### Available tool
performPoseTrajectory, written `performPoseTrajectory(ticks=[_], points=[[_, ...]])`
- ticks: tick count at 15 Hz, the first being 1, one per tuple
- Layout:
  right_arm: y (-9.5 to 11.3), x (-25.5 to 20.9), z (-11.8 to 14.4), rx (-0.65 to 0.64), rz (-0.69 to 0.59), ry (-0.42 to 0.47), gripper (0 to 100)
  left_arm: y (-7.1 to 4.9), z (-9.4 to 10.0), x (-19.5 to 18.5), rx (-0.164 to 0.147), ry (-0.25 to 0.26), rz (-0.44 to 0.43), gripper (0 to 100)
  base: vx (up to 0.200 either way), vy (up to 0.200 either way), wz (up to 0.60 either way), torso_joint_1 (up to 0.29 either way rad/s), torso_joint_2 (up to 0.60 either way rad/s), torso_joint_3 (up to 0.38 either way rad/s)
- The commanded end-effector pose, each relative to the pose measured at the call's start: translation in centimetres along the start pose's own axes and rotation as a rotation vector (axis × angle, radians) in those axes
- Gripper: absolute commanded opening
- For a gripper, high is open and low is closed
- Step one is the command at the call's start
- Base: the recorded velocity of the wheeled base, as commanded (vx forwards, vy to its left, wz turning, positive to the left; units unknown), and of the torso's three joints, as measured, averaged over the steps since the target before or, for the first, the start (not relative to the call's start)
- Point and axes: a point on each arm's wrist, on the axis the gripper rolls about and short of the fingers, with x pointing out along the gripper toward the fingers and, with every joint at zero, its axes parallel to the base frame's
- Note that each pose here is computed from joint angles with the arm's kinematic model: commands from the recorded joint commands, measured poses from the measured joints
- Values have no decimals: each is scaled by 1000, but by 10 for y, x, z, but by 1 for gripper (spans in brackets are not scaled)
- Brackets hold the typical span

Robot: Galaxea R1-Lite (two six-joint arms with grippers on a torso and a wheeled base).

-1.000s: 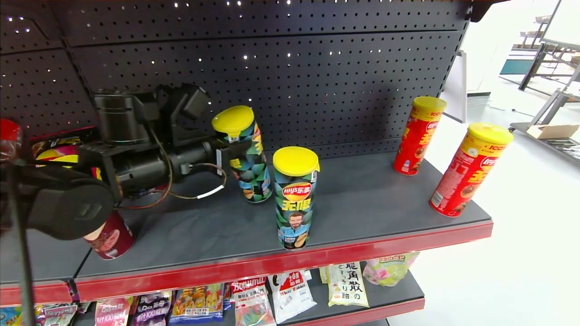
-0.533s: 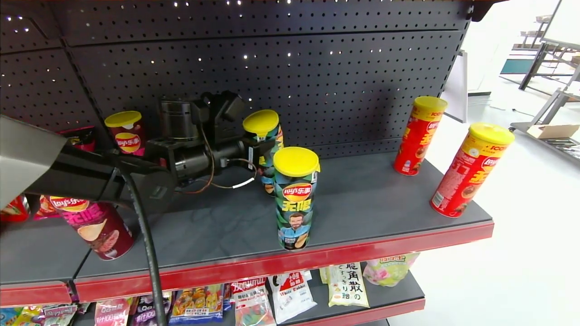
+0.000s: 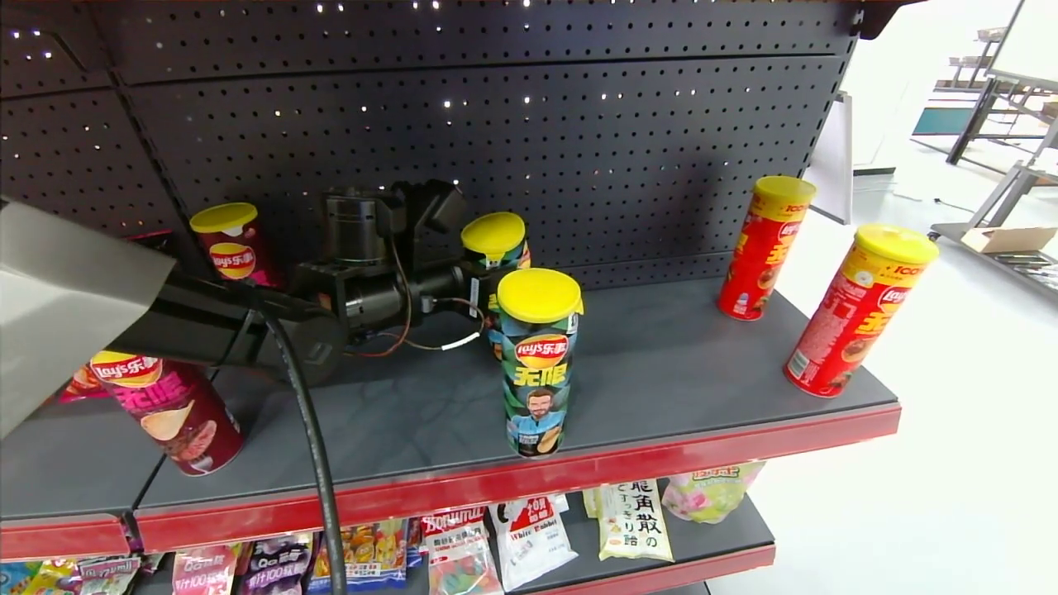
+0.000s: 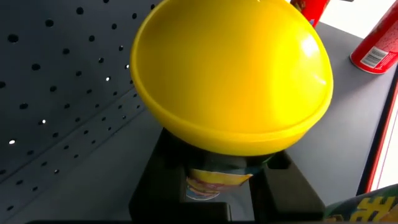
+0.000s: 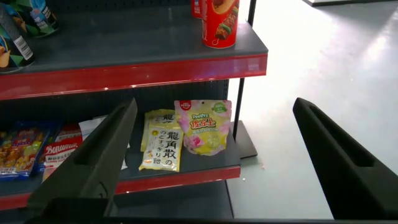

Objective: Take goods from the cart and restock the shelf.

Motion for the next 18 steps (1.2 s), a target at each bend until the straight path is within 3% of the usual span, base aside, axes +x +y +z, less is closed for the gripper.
performPoseTrajectory(ticks=[1, 5, 6, 13, 15, 18], points=[[0, 0, 0, 0, 0, 1, 100, 0, 1, -1, 0, 1, 1, 0, 0, 0, 0, 0, 0, 0], [0, 0, 0, 0, 0, 1, 100, 0, 1, -1, 7, 1, 4, 0, 0, 0, 0, 0, 0, 0], [0, 0, 0, -2, 0, 1, 100, 0, 1, -1, 8, 1, 2, 100, 0, 0, 0, 0, 0, 0], [0, 0, 0, 0, 0, 1, 100, -2, 8, -11, 7, -12, 14, 100, 0, 0, 0, 0, 0, 0], [0, 0, 0, 0, 2, 1, 100, -2, 4, -20, 2, 8, 37, 100, 0, 0, 0, 0, 0, 0], [0, 0, 0, 0, 0, 1, 100, 0, -18, -70, -40, 103, 108, 100, 0, 0, 0, 0, 0, 0]])
